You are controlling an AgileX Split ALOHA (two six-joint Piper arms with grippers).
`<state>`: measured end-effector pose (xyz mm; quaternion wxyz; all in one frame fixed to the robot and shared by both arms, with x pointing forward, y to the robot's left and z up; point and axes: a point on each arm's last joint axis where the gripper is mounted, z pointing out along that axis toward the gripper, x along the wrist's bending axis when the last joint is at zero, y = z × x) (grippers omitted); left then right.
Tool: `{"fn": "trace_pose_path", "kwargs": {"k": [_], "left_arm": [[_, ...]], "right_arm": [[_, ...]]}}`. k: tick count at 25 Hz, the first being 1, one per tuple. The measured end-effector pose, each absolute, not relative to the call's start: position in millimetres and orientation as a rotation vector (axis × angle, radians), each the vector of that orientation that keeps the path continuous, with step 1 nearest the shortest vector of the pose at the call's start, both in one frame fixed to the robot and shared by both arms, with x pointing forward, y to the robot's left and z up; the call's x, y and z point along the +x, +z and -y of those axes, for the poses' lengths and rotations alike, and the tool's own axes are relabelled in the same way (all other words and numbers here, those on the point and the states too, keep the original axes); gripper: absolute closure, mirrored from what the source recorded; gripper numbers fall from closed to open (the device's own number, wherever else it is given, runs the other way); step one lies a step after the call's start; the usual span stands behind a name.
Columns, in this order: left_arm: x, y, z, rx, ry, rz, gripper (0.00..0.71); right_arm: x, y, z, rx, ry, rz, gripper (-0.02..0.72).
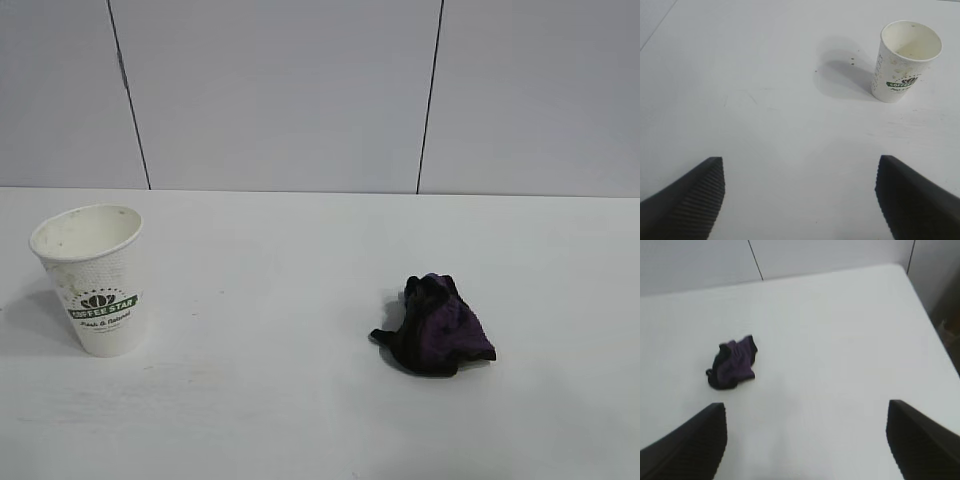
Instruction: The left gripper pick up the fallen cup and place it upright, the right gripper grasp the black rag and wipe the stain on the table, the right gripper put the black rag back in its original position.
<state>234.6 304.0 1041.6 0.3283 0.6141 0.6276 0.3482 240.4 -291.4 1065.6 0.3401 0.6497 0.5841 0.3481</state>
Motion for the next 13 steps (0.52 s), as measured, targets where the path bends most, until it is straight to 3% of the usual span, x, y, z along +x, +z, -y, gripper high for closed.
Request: {"fn": "trace_pose_path", "kwargs": {"k": [4,13], "left_arm": [[235,1042,-304,1.607,0.912,-1.643,0.116],[235,1042,-304,1.607,0.912,-1.643,0.116]], "right_arm": [[249,1043,293,1.711,0.883,-1.596,0.114],[250,1043,294,1.684,0.878,-1.618,0.114]]}}
